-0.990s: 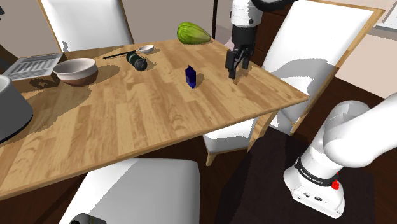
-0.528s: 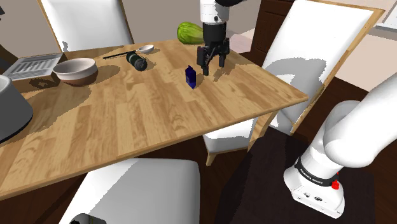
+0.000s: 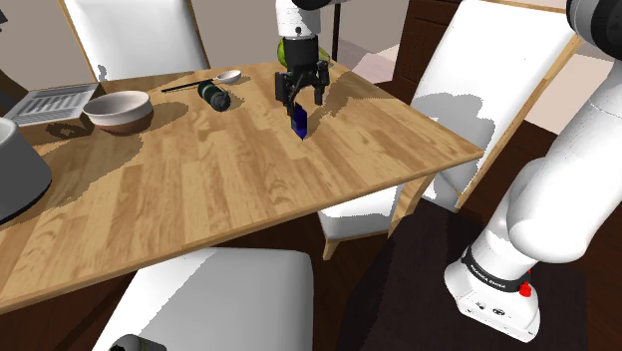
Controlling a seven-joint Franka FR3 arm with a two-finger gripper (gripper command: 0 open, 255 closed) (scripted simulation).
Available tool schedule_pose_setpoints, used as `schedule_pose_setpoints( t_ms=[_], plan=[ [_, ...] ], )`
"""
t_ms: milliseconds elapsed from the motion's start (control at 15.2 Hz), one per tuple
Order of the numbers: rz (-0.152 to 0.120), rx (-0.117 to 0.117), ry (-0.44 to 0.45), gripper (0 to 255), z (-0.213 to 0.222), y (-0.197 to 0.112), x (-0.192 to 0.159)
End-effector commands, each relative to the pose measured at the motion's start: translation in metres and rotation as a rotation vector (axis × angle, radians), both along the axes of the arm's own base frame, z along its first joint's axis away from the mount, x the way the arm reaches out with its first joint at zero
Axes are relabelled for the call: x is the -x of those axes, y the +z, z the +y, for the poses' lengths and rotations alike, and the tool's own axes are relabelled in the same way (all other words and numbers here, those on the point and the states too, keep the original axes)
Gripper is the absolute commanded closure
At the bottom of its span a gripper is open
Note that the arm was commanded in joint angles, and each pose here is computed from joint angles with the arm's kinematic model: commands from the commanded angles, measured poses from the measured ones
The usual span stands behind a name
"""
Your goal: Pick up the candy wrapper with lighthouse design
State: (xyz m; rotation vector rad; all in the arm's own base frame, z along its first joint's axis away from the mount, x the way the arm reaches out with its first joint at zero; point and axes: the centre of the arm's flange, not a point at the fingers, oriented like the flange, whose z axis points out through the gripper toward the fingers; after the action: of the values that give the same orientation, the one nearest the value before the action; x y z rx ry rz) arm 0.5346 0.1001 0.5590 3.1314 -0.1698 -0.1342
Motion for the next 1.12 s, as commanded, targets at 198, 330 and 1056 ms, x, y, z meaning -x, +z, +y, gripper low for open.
schedule_pose_setpoints(
  t_ms=[198,330,1056],
  plan=[
    [0.000,0.000,-0.001,0,0.001,-0.026,-0.002],
    [0.000,0.000,-0.001,0,0.001,-0.029,-0.002],
    [0.000,0.000,-0.001,255,0.001,-0.024,-0.002]
  ],
)
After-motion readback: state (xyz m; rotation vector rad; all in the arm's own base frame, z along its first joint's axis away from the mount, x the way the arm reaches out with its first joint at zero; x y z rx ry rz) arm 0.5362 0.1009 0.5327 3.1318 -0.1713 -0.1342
